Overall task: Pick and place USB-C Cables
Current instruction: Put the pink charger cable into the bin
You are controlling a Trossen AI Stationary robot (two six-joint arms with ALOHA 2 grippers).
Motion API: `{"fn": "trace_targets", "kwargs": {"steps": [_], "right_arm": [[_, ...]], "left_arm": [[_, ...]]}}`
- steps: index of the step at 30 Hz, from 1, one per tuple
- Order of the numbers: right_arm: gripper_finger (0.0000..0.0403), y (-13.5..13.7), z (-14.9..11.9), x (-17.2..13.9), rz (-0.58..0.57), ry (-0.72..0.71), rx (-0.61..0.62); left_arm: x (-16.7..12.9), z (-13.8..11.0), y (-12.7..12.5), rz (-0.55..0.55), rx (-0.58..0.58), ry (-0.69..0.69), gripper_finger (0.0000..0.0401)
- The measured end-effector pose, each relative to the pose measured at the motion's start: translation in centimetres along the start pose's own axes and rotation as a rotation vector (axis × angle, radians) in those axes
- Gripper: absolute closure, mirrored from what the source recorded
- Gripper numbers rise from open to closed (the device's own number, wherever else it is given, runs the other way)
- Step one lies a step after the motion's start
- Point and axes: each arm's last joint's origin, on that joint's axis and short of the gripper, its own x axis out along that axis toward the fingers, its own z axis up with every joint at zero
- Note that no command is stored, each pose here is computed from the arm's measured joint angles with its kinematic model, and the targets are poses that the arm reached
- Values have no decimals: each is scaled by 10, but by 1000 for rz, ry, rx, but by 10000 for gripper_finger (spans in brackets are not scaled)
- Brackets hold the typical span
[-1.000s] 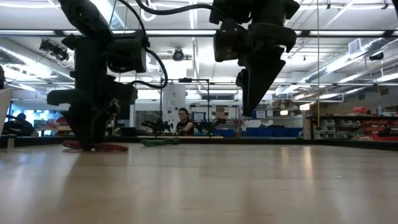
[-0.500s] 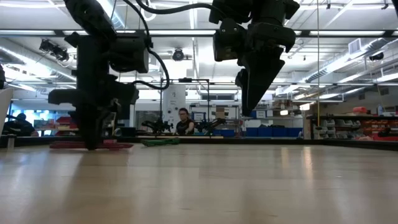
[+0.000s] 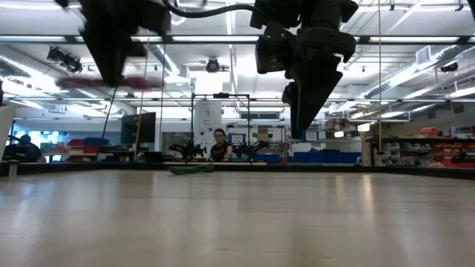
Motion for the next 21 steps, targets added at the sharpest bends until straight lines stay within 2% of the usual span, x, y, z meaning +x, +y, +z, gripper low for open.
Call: {"fn": "trace_targets", "kwargs": {"steps": [2,6,8,9,11,13,21], "right_arm": [[175,0,0,0,0,1,-1],[175,0,0,0,1,-2,-3],[175,0,0,0,1,-2,-15],[175,0,0,0,1,-4,-18],[175,1,1,0,1,-7,-20],[175,1,1,0,1,-8,-20],[175,-4,3,0,0,-22,28]], "left_arm": [[-16,-10,-13,-15,17,-26,381],[-32,-35,-45,-46,169,-56,381],[-37,-47,-58,-36,154,-64,381],[-39,-51,-64,-19,83,-74,381],[-41,-58,-68,26,-148,-100,380],[-42,-63,-76,20,-312,-125,375],[-45,-86,-104,-30,-490,-129,380]]}}
